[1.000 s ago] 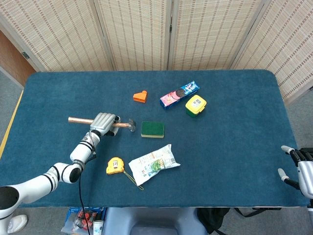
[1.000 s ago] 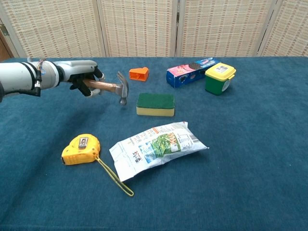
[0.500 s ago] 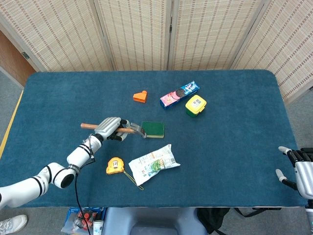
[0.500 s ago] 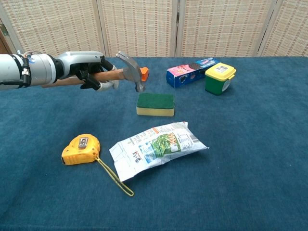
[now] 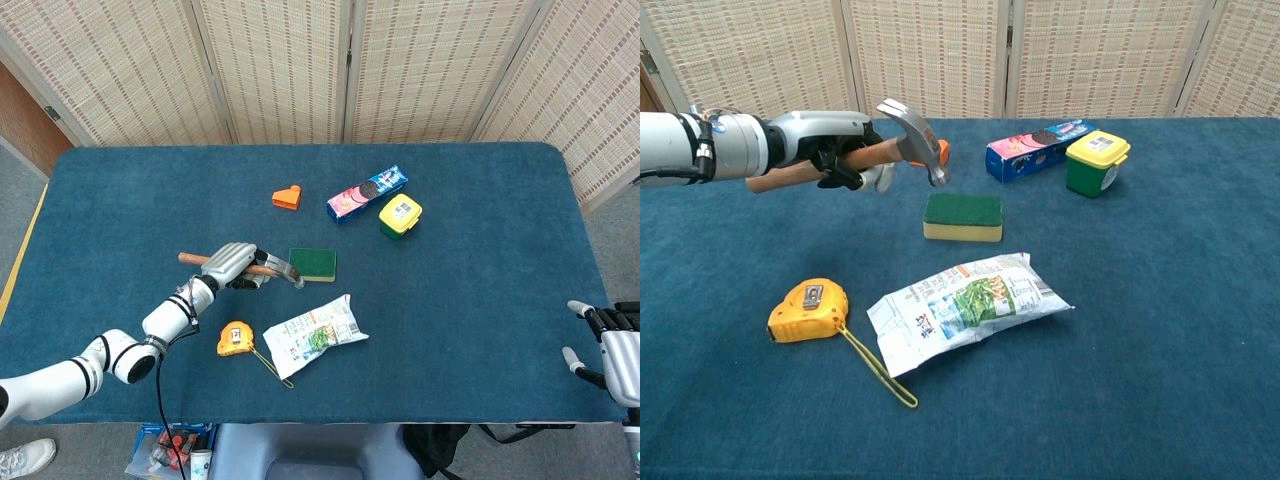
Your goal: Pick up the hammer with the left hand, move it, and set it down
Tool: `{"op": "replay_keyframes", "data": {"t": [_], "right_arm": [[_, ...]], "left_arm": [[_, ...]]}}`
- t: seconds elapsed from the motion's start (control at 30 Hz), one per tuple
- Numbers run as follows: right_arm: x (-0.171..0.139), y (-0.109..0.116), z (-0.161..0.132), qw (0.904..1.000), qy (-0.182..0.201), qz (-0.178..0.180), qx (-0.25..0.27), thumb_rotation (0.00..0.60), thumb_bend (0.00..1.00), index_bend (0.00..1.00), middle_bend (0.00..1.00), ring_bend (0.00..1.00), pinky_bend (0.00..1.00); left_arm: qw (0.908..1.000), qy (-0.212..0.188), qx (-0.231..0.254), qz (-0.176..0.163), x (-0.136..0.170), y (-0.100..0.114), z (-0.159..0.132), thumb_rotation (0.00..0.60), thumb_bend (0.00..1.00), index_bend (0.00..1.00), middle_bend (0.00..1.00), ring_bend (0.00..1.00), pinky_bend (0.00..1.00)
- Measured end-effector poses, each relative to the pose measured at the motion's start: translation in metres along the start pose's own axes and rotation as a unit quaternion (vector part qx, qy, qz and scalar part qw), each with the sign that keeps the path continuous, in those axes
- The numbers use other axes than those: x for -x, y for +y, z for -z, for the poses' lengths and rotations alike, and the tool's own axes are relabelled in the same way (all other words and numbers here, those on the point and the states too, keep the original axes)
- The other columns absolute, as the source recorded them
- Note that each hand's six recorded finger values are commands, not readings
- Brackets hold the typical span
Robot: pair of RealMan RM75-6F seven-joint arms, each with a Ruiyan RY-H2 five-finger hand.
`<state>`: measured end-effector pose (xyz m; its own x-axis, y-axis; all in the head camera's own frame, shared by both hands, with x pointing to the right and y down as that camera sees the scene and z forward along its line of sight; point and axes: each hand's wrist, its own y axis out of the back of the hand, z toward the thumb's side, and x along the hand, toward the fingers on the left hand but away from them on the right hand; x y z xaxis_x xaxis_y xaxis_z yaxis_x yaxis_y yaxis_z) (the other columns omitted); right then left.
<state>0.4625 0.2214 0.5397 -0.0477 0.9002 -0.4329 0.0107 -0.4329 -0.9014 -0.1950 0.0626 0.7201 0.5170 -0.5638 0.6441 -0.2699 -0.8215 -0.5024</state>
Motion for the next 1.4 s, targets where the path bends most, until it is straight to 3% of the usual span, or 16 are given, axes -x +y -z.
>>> {"op": "replay_keyframes", "data": {"t": [0.43, 0.63, 0.8, 1.0, 1.4], "right_arm": [[0.001, -0.004, 0.006, 1.0, -0.004, -0.005, 0.005, 0.6, 0.27, 0.24, 0.35, 0.26, 0.3], [0.0, -0.005, 0.009, 0.9999, -0.007, -0.005, 0.007, 0.6, 0.27, 0.24, 0.35, 0.26, 0.3], [-0.001, -0.005, 0.012, 0.9999, -0.01, -0.005, 0.008, 0.6, 0.27, 0.24, 0.35, 0.26, 0.3], [-0.001, -0.006, 0.014, 0.9999, -0.013, -0.006, 0.009, 0.6, 0.27, 0.24, 0.35, 0.26, 0.3], [-0.002, -0.008, 0.02, 0.9997, -0.021, -0.007, 0.012, 0.6, 0.27, 0.24, 0.35, 0.26, 0.3]], "left_arm": [[0.9983, 0.048, -0.033, -0.008, -0.009, 0.0, 0.018, 0.6, 0.69, 0.74, 1.0, 1.0, 1.0], [0.9954, 0.087, -0.028, -0.03, -0.017, 0.007, 0.03, 0.6, 0.69, 0.75, 1.0, 1.0, 1.0], [0.9895, 0.123, -0.051, -0.055, -0.023, 0.013, 0.037, 0.6, 0.69, 0.76, 1.0, 1.0, 1.0], [0.9786, 0.157, -0.116, -0.065, -0.029, 0.013, 0.038, 0.6, 0.69, 0.76, 1.0, 1.0, 1.0], [0.9671, 0.192, -0.159, -0.047, -0.047, -0.001, 0.024, 0.6, 0.69, 0.76, 1.0, 1.0, 1.0]]}}
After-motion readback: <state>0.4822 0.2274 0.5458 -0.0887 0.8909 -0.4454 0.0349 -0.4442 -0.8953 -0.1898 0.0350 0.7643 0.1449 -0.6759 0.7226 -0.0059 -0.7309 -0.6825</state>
